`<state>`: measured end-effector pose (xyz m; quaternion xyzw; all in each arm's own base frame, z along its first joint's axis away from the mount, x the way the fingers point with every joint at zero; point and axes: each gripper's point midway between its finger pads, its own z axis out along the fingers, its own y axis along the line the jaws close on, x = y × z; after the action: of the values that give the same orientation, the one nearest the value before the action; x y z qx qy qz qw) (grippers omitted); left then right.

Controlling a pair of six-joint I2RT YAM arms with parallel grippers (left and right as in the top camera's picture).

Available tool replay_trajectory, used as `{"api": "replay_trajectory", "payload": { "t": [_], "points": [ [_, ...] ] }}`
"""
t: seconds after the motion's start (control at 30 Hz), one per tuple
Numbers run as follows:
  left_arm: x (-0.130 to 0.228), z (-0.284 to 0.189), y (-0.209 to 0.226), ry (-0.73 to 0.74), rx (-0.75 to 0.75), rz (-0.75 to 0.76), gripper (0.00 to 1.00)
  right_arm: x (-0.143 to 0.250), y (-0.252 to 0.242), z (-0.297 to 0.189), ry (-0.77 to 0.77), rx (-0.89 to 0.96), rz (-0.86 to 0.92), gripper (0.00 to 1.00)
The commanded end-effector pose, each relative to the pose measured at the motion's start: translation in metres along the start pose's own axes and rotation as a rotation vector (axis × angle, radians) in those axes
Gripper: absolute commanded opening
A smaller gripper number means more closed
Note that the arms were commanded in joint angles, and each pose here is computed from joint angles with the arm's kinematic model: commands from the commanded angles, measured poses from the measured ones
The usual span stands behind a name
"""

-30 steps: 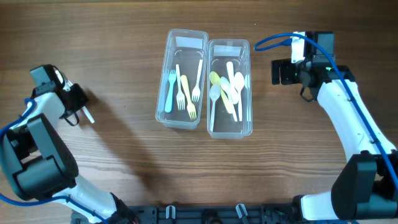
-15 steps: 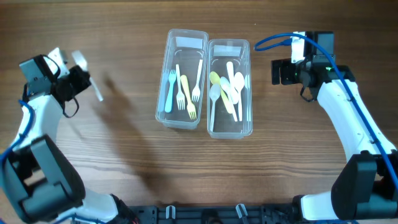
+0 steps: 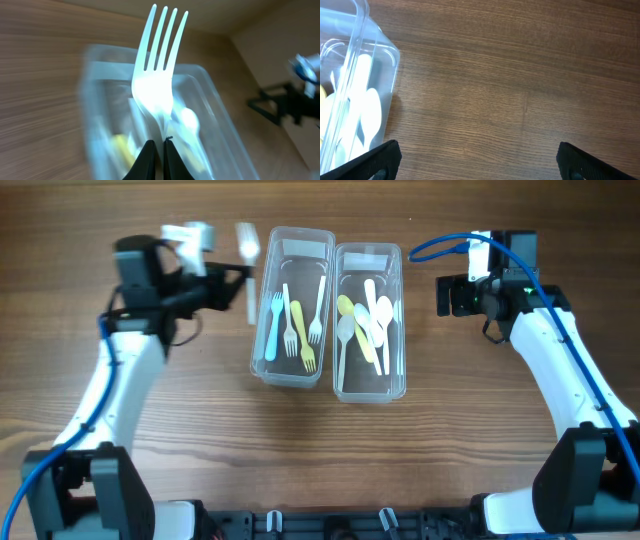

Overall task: Pack container
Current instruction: 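Carry last white fork with left gripper and drop into left container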

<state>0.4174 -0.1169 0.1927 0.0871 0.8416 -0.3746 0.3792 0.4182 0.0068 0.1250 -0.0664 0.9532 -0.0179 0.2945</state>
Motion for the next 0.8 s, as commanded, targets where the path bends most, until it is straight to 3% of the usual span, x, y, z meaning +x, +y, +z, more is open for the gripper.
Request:
{"api": "replay_trajectory", "payload": {
  "t": [0.0, 0.4, 0.43, 0.5, 0.53, 0.57, 0.63, 0.77],
  "points": [
    [0.008, 0.019, -0.035, 0.032, 0.023, 0.075, 0.04, -0.002, -0.003, -0.002, -0.007, 0.017, -0.009, 1.00],
    [0.030, 0.047, -0.049, 0.079, -0.119, 0.144, 0.04, -0.002, -0.003, -0.002, -0.007, 0.018, -0.009, 1.00],
    [0.030, 0.047, -0.048, 0.080, -0.120, 0.143, 0.09, -0.002, -0.003, -0.002, -0.007, 0.017, -0.009, 1.00],
    [0.030, 0.047, -0.048, 0.079, -0.121, 0.143, 0.48, -0.002, -0.003, -0.002, -0.007, 0.017, -0.009, 1.00],
    [0.030, 0.047, -0.047, 0.077, -0.124, 0.144, 0.63, -0.002, -0.003, -0.002, -0.007, 0.018, -0.009, 1.00],
    [0.029, 0.047, -0.048, 0.074, -0.124, 0.146, 0.66, -0.002, -0.003, -0.002, -0.007, 0.017, -0.009, 1.00],
    [0.025, 0.048, -0.049, 0.058, -0.120, 0.154, 0.87, -0.002, -0.003, -0.002, -0.007, 0.018, -0.009, 1.00],
    [0.009, 0.045, -0.039, -0.004, -0.176, 0.174, 1.00, -0.002, -0.003, -0.002, -0.007, 0.018, -0.009, 1.00]
  ]
}}
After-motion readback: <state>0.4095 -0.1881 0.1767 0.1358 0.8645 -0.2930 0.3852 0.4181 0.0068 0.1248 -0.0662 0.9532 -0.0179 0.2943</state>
